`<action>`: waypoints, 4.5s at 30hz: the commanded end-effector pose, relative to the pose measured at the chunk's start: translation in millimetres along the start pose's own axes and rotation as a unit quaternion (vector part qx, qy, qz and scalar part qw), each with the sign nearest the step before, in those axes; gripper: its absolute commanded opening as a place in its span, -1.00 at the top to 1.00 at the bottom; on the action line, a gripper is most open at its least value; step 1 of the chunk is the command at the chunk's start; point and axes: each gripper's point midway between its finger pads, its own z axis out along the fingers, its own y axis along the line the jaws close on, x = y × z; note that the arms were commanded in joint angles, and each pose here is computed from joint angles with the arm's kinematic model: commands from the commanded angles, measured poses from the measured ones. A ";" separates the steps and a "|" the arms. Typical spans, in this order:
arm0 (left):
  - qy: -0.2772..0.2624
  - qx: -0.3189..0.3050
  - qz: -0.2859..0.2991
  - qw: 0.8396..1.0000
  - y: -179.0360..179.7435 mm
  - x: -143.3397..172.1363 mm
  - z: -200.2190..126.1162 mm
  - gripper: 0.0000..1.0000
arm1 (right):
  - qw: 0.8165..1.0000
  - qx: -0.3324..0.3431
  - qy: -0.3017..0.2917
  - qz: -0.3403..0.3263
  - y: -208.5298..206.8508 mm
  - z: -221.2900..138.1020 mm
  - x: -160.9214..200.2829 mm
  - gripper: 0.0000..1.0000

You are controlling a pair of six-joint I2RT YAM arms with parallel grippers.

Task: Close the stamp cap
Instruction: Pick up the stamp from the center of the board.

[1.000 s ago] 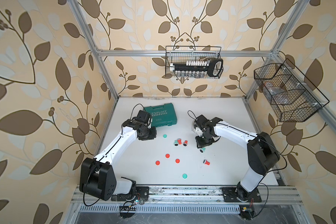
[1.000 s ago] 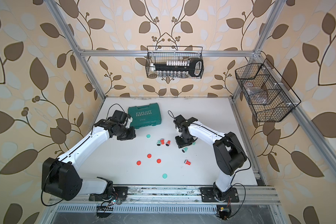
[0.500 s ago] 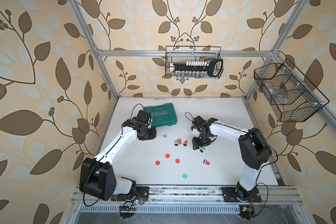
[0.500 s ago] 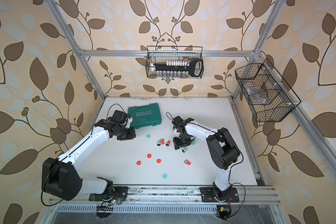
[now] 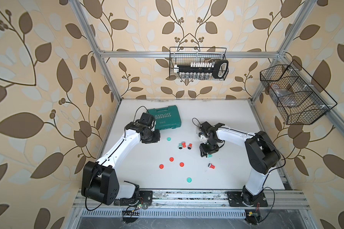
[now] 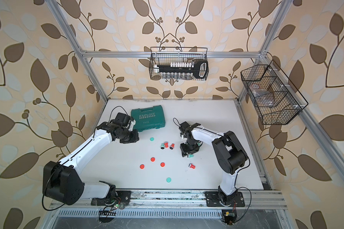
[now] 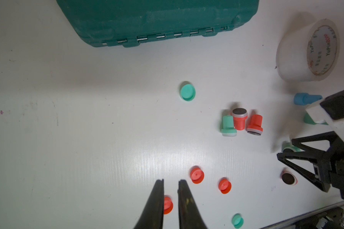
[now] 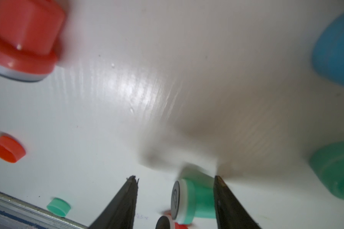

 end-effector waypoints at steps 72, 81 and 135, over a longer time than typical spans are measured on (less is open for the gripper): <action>0.012 0.021 0.006 1.000 -5.8 1.5 5.1 0.66 | 0.900 0.035 -0.033 -0.432 -14.7 -7.4 35.6 0.37; 0.014 0.022 0.005 1.000 -6.2 1.1 6.6 0.66 | 0.899 0.044 -0.026 -0.436 -19.0 -0.8 34.4 0.38; -0.009 0.308 -0.002 0.951 -189.4 19.7 -114.9 0.10 | 0.816 -0.052 -0.400 -0.415 61.1 -180.9 15.9 0.82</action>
